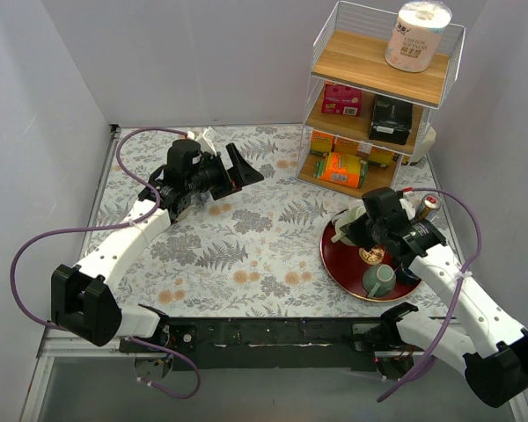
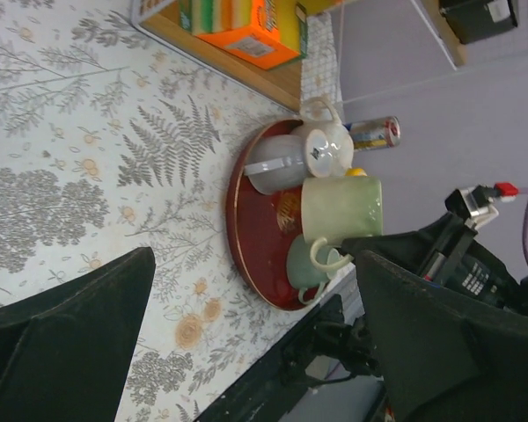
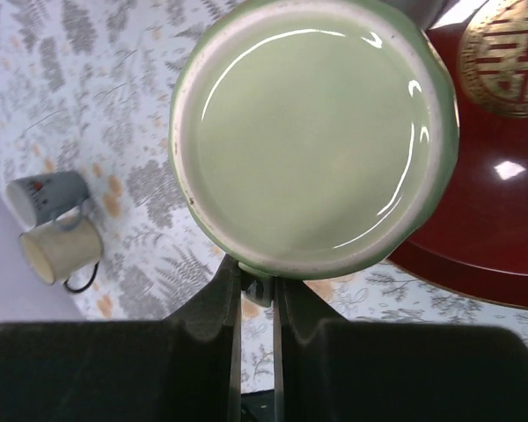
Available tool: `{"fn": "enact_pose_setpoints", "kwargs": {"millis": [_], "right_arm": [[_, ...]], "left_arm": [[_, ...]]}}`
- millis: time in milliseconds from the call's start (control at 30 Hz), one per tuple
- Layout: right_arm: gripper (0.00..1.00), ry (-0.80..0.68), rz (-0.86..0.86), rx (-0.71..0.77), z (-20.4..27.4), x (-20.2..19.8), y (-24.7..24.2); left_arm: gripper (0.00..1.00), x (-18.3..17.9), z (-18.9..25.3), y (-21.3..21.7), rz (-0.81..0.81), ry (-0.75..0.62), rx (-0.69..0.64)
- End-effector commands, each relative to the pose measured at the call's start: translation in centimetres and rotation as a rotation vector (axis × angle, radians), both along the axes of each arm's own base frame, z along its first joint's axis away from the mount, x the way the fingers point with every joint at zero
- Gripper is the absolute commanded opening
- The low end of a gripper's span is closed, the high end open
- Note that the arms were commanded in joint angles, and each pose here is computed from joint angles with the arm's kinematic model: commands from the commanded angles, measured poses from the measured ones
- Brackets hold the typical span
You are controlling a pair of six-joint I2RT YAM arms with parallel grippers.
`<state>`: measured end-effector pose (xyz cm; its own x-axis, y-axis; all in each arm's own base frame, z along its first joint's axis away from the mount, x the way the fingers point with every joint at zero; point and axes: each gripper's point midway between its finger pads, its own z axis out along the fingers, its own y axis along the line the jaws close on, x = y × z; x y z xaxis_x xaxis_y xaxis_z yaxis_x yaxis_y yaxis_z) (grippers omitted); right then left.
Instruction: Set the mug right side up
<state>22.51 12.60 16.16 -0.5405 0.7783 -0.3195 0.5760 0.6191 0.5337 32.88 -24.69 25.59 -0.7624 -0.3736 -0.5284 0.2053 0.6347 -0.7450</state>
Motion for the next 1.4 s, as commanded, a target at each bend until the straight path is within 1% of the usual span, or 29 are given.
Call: {"fn": "enact_pose_setpoints", "kwargs": {"millis": [0,33,67,100,133,167,233,300,533,667,833,867,1000,1133,1200,1267,1300,1367], "right_arm": [[0.01,-0.283,0.107,0.183,7.7,3.3,3.7],[0.01,-0.297,0.123,0.201,8.0,3.4,4.1],[0.01,-0.332,0.138,0.231,8.9,3.7,4.6],[0.01,-0.343,0.158,0.258,9.5,3.6,5.1],[0.01,-0.358,0.169,0.273,10.0,3.7,5.4],[0.01,-0.387,0.181,0.295,10.8,4.0,5.9],[0.01,-0.418,0.211,0.324,11.8,4.0,6.5],[0.01,-0.45,0.229,0.35,13.0,4.2,7.0],[0.01,-0.509,0.288,0.413,15.5,4.5,8.4],[0.01,-0.594,0.336,0.473,17.5,4.8,9.5],[0.01,-0.661,0.387,0.523,19.2,4.9,10.5],[0.01,-0.705,0.391,0.539,20.2,5.1,10.6],[0.01,-0.783,0.424,0.584,21.7,4.8,11.0],[0.01,-0.847,0.455,0.65,22.9,4.3,11.6],[0.01,-0.857,0.47,0.68,23.0,4.0,11.9],[0.01,-0.886,0.483,0.69,23.6,3.8,12.2],[0.01,-0.894,0.488,0.696,23.7,3.7,12.2],[0.01,-0.935,0.495,0.711,24.5,3.4,12.2]], "left_arm": [[0.98,-2.6,3.0,-2.1,-0.154,-0.031,-0.16],[0.98,-2.8,3.2,-2.4,-0.175,-0.041,-0.187],[0.98,-3.5,3.4,-2.8,-0.206,-0.009,-0.229],[0.98,-3.7,3.6,-3.0,-0.222,-0.006,-0.251],[0.98,-3.8,4.2,-3.3,-0.239,-0.022,-0.28],[0.98,-4.4,3.5,-3.4,-0.252,0.013,-0.293],[0.98,-4.9,4.7,-4.0,-0.29,-0.004,-0.351],[0.98,-5.6,4.7,-4.5,-0.316,0.027,-0.38],[0.98,-6.8,6.3,-5.7,-0.379,0.016,-0.453],[0.98,-7.7,6.9,-6.6,-0.42,0.038,-0.498],[0.98,-8.2,7.8,-7.4,-0.444,0.056,-0.566],[0.98,-8.4,8.0,-7.5,-0.446,0.072,-0.58],[0.98,-8.6,8.3,-8.0,-0.455,0.089,-0.606],[0.96,-8.4,8.6,-8.2,-0.447,0.087,-0.624],[0.93,-8.3,8.6,-8.4,-0.443,0.093,-0.634],[0.91,-8.2,9.4,-8.4,-0.445,0.079,-0.669],[0.88,-8.0,9.5,-8.4,-0.441,0.082,-0.682],[0.84,-7.8,10.3,-8.5,-0.438,0.08,-0.719]]}}
